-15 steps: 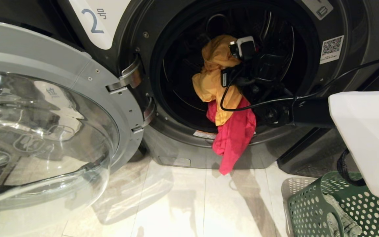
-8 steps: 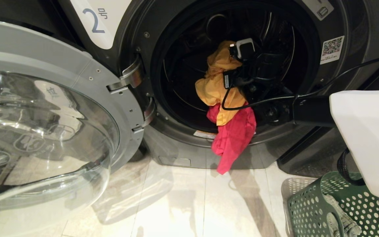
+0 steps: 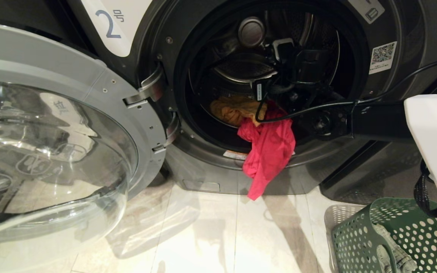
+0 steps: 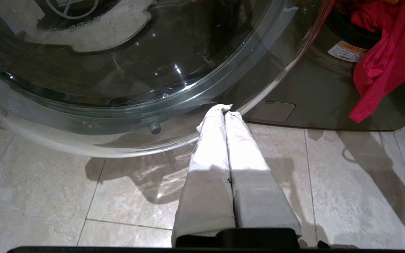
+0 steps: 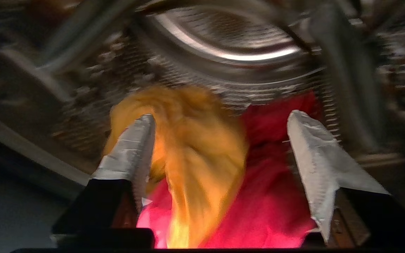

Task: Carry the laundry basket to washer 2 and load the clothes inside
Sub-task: Place the clothes into the washing machine

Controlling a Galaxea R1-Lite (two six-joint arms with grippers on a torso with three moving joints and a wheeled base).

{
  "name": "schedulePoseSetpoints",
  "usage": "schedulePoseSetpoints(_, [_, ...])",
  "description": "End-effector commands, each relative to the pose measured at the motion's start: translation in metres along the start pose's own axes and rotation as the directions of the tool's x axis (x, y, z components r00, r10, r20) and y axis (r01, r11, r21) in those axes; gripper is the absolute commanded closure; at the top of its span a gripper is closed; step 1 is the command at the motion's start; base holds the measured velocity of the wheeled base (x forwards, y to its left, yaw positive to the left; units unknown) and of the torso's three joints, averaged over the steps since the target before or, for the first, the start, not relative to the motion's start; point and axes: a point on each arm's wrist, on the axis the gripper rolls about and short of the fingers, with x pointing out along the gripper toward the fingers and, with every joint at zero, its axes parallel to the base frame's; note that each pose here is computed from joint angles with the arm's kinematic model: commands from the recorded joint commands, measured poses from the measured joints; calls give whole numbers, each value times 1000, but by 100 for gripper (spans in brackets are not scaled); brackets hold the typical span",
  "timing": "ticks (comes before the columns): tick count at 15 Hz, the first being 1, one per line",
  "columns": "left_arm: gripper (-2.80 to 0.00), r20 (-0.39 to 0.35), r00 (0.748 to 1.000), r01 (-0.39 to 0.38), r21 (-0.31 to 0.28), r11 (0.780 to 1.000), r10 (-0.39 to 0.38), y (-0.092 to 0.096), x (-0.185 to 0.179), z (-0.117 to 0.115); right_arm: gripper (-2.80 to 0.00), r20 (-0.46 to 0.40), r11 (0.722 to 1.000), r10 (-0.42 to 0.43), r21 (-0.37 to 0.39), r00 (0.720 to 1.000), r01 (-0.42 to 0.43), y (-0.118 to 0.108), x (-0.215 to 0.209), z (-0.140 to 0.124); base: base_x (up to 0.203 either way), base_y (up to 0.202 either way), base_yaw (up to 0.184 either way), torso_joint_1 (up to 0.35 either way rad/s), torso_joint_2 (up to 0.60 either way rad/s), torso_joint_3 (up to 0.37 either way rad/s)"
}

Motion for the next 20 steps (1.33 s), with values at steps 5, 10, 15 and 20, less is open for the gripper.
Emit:
schedulePoseSetpoints(5, [0,-38,999,-1,0,1000,1,0,2,-11,-280,-302,995,74,-37,950,-89,-2,-70,-30,0,0,0,0,0,0])
schedulePoseSetpoints(10, [0,-39,999,-1,0,1000,1,0,2,-11,-280,-577,996,73,76,813,-36,-2,-103,-49,0,0,0,0,0,0])
schedulePoseSetpoints(15, [0,-38,999,-1,0,1000,1,0,2,-11,-280,-676,979,-32,127,736,159,-12,-112,-43,0,0,0,0,0,0])
schedulePoseSetpoints(20, [0,-39,999,-1,0,1000,1,0,2,-11,-280,-836,980,48,144,547,134,-14,-122,-55,0,0,0,0,0,0])
